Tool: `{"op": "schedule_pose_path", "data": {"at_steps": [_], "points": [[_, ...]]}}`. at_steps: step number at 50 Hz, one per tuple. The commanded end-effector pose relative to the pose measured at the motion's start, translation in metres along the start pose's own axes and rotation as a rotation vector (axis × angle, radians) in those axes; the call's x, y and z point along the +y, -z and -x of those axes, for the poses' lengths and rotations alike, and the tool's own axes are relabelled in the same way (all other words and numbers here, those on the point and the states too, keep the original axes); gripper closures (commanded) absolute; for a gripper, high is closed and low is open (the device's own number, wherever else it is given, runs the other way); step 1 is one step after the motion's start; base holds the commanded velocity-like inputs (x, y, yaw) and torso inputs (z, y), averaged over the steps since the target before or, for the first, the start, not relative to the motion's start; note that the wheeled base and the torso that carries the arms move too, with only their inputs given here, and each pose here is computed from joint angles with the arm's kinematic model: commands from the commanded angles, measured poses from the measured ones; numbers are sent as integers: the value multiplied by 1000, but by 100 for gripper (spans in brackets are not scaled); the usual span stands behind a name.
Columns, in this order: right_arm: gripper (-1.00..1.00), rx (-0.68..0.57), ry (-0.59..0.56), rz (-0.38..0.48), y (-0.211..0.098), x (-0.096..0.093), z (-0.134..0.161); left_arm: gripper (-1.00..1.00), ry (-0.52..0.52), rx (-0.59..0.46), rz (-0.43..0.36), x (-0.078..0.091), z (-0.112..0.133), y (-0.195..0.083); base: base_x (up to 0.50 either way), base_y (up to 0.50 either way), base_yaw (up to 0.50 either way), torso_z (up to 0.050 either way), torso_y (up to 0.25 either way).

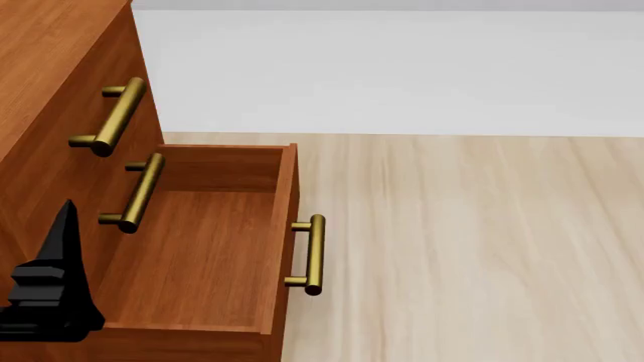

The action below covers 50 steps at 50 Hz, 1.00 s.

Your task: Put the wine bottle in the bottom drawer of the cabinet.

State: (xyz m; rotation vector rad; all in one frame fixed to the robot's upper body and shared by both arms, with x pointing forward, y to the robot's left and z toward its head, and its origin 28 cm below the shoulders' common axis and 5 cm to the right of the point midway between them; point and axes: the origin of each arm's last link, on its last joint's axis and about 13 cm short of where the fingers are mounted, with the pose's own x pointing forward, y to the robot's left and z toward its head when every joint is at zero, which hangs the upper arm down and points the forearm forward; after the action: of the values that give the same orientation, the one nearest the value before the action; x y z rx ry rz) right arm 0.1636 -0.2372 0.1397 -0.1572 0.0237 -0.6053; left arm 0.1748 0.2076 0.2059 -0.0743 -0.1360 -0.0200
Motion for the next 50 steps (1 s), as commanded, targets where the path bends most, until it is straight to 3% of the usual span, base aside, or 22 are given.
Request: {"op": "schedule_pose_path", "data": {"at_steps": [1,32,50], "points": [[-100,30,1,1,10,0,-2,-100,-1,0,-1,0,0,0,0,0,0,0,0],[-100,54,-75,28,10,22,-36,-100,1,-2,-5,-1,-1,1,0,0,0,0,0],[-100,79,-70,10,18,20,-43,-100,3,0,-7,-2,-1,2,0,0,0,0,0]]}}
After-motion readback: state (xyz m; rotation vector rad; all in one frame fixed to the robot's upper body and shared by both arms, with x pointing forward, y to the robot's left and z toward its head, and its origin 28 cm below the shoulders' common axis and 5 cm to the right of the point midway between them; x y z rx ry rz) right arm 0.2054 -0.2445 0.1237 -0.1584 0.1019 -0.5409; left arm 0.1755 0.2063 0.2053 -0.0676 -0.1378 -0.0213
